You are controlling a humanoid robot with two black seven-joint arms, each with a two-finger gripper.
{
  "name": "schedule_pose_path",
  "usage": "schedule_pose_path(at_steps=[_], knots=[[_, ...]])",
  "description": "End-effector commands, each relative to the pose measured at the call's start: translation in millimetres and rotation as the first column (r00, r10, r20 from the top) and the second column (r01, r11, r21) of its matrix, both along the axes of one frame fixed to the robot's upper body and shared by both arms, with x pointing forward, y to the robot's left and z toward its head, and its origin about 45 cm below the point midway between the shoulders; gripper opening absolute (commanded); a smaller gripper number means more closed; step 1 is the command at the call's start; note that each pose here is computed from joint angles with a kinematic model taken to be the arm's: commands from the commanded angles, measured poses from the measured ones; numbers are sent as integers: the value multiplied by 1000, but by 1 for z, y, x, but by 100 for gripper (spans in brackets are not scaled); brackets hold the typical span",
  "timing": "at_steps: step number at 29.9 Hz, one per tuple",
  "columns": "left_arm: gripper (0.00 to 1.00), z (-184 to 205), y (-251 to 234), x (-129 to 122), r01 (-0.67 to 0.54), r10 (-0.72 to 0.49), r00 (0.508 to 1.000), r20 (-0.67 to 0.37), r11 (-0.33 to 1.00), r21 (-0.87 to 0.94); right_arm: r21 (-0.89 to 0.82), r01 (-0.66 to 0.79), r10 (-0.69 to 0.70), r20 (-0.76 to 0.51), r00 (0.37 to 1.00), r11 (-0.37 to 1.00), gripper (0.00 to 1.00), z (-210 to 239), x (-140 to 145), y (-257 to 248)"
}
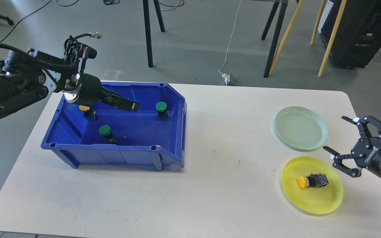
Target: Pass button and place on color plate
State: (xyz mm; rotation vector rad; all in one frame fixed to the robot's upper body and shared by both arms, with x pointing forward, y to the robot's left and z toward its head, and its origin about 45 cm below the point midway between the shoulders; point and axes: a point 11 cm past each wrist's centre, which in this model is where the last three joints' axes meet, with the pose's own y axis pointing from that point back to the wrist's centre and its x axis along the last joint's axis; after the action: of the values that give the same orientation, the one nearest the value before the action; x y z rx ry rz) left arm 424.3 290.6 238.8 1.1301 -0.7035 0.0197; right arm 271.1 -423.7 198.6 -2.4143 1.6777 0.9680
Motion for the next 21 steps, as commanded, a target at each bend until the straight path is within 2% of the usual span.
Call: schedule_pose_path(at_steps=[1, 6, 16, 21], knots=[[99, -23, 19, -4, 10, -5, 999, -37, 991, 132, 88, 52, -64, 144, 988, 995, 100, 36, 27, -1], [99, -44, 14, 12, 17, -10, 1000, -27, 972, 236, 162, 46, -82, 227, 971, 986, 100, 54, 44, 11], [99, -67, 2, 7, 55, -41, 997, -58, 964, 262, 154, 51, -83, 209, 974, 987, 100, 48, 41, 9], [99, -76, 11, 4, 37, -20, 998, -66, 960, 276, 156, 54, -86, 207, 975, 986, 100, 47, 40, 9]])
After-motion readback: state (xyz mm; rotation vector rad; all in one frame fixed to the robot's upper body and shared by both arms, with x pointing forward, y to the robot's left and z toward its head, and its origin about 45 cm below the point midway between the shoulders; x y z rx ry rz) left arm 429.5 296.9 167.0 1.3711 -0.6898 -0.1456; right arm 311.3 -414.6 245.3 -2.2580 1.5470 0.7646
